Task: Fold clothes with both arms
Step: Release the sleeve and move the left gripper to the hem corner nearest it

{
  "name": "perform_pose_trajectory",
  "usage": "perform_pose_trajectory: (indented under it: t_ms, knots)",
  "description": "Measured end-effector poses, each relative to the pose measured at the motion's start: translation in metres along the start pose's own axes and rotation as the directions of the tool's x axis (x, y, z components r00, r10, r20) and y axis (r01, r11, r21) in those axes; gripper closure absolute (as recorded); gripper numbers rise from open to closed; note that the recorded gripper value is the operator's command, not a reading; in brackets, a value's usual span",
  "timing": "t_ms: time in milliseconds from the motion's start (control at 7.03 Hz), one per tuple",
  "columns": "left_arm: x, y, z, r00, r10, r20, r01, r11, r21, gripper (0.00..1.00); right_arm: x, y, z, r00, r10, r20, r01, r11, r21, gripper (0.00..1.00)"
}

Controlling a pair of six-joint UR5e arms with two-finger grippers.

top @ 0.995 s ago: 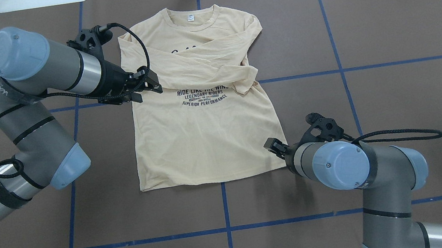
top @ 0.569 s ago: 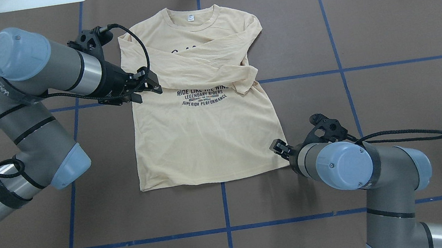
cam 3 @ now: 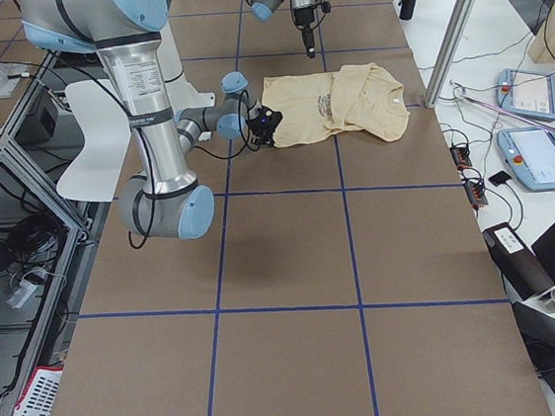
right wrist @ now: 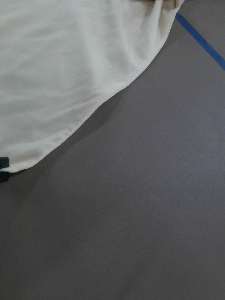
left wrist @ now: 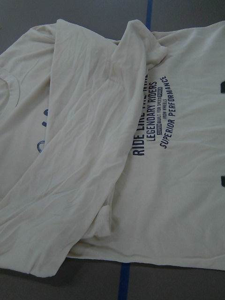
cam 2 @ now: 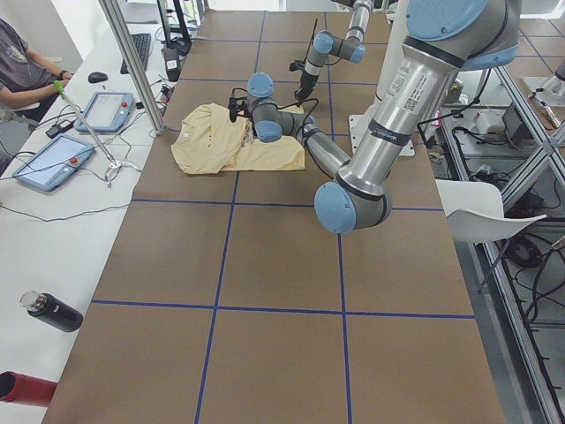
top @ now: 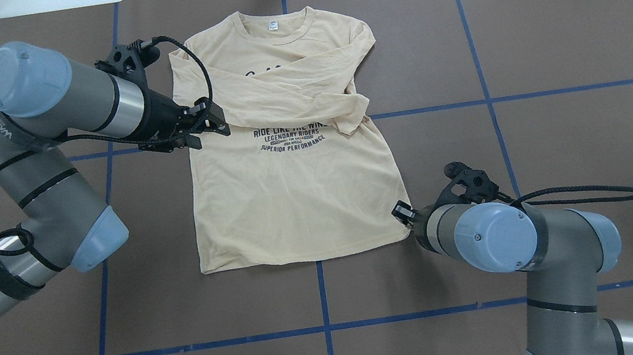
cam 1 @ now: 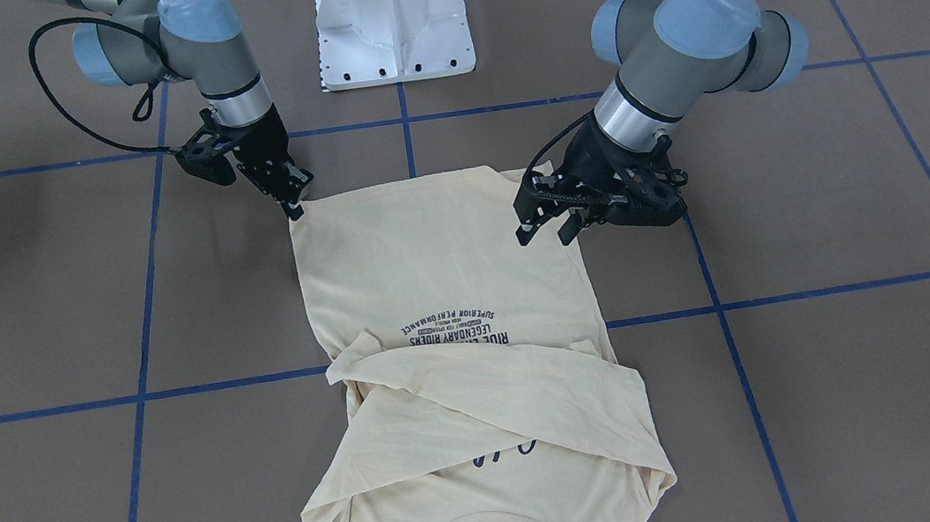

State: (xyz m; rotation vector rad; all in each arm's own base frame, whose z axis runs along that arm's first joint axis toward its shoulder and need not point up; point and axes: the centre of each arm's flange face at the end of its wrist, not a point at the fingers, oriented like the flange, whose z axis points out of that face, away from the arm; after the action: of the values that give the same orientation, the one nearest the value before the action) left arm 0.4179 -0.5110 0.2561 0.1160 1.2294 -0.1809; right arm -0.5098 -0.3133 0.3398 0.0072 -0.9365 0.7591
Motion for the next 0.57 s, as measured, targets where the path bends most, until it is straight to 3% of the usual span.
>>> perform_pose_trajectory:
  t_ms: [284,569]
  knots:
    - [-0.033,0.014,-0.004,0.998,-0.056,0.037,0.054,0.997,0.064,0.34,0.002,-0.002,-0.015,1.0,-0.002,0.015,0.002,1.0,-0.014,1.0]
    - [-0.062,0.072,0.008,0.989,-0.126,0.075,0.116,0.986,0.123,0.38,0.005,-0.002,-0.022,1.0,-0.003,0.019,0.004,1.0,-0.022,1.0]
